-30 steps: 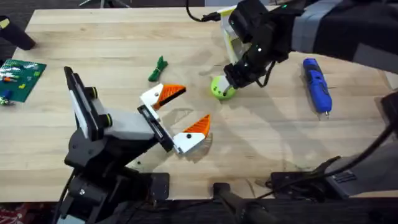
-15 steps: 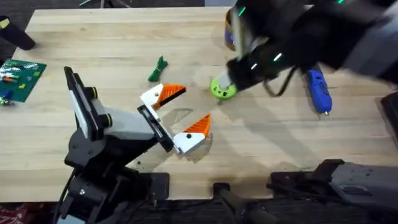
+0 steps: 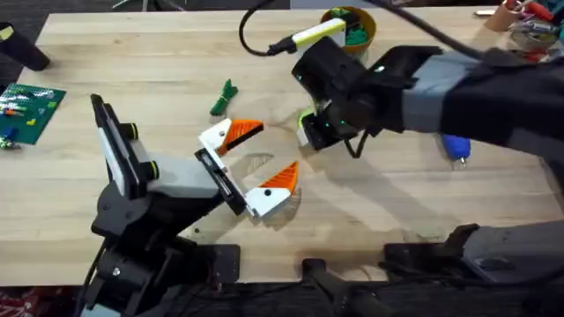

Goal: Pick up the gripper from the table and insert it into the empty holder that is missing its gripper. Then pick up a screw, insert it into the mounting hole, and use the screwdriver to tighten it. Finally, clean up the table by picking up the vegetable and placing it into the bucket.

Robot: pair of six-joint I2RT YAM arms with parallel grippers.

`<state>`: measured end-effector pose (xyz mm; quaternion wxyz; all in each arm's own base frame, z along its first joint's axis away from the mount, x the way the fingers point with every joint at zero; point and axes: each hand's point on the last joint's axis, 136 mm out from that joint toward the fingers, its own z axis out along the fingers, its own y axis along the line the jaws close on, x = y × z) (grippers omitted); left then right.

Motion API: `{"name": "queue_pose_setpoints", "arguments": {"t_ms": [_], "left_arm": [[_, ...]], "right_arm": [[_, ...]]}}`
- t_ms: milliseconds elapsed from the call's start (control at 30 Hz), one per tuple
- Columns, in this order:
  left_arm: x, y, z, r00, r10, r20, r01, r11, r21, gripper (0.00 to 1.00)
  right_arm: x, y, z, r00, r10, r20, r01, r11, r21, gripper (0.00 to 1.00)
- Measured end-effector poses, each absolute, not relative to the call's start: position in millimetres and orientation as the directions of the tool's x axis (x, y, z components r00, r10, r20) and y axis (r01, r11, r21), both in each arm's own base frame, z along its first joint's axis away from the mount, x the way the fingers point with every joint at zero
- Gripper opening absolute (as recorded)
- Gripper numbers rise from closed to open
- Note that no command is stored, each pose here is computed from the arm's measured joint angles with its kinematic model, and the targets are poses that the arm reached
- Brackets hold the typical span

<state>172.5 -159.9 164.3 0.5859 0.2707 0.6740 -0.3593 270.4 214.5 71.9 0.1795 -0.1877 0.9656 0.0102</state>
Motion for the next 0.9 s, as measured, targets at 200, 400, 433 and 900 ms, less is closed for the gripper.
{"name": "queue_pose_setpoints", "arguments": {"t_ms": [200,400,433,900], "left_arm": [[172,-160,164,-0.166,-0.056,-0.984,0.786,0.595,-0.167,0.988],[172,-160,164,-0.167,-0.056,-0.984,0.786,0.595,-0.167,0.988],[172,-160,164,-0.167,-0.056,-0.984,0.786,0.595,-0.167,0.988],[172,-160,164,-0.167,-0.056,-0.984,0.786,0.595,-0.167,0.988]], "right_arm": [[273,216,62,-0.867,-0.361,-0.342,-0.365,0.929,-0.055,0.316],[278,219,64,-0.861,-0.355,-0.365,-0.363,0.931,-0.049,0.316],[278,219,64,-0.861,-0.355,-0.364,-0.363,0.931,-0.049,0.316],[278,218,57,-0.866,-0.358,-0.348,-0.361,0.931,-0.059,0.316]]}}
